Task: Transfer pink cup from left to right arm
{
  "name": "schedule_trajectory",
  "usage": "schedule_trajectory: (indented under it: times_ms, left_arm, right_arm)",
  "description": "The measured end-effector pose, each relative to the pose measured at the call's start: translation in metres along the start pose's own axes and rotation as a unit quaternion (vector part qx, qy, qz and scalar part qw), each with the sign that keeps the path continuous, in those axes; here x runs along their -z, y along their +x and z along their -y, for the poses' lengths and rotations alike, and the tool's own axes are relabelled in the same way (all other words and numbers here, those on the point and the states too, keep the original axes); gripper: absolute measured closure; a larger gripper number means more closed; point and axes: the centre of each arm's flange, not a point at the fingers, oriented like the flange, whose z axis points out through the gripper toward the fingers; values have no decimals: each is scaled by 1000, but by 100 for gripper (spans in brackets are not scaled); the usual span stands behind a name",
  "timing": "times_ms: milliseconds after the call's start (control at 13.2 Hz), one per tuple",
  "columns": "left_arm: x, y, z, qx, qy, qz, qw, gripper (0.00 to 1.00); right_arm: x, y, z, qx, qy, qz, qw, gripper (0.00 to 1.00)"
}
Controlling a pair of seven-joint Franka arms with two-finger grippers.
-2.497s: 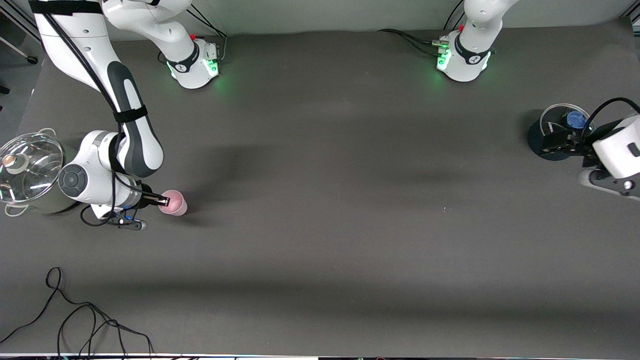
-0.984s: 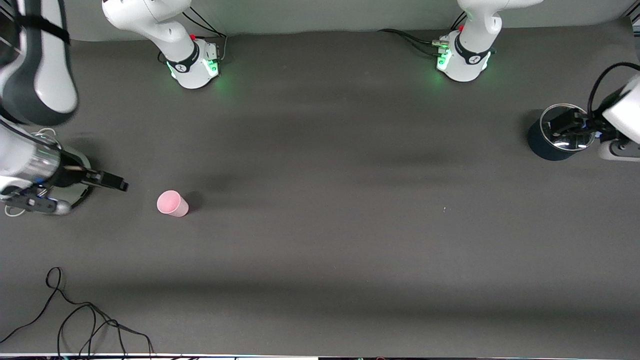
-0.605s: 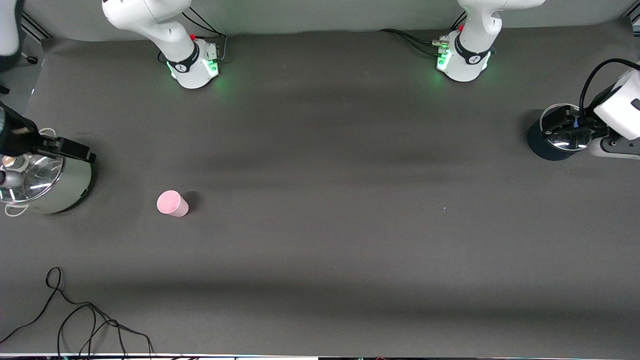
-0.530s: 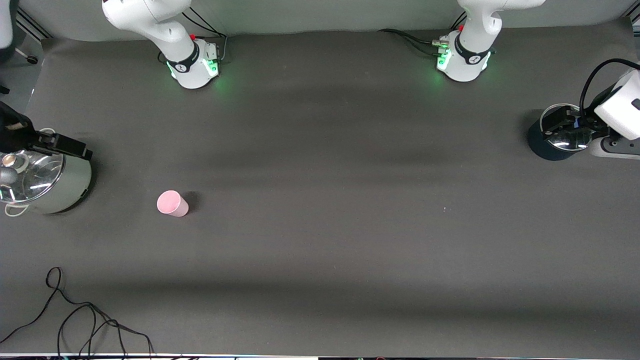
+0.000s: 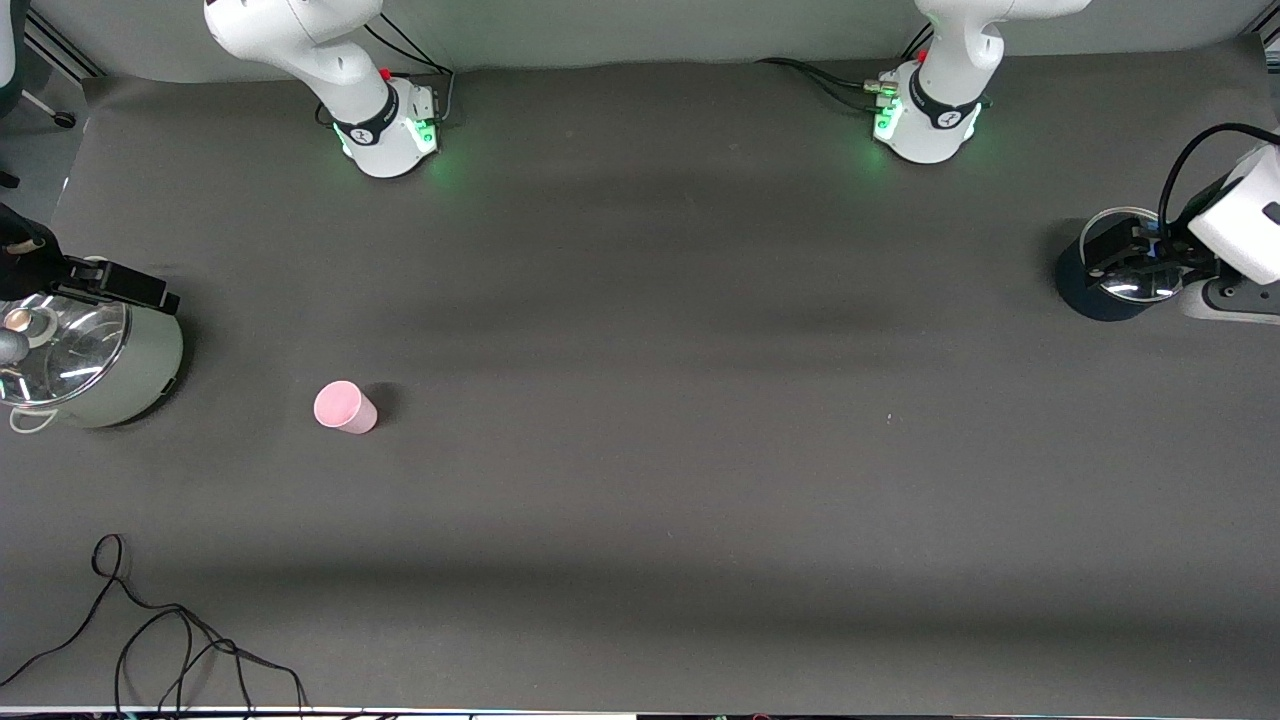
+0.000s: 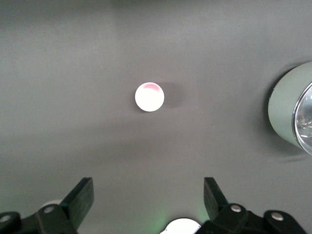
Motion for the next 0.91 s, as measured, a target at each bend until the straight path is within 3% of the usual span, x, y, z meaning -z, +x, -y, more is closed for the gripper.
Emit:
schedule_trajectory:
  times_ms: [908]
  left_arm:
    - [-4,2,0,1,-3,-3,1000,0]
  right_arm:
    - [-3,-3,-9,3,10,23,1000,0]
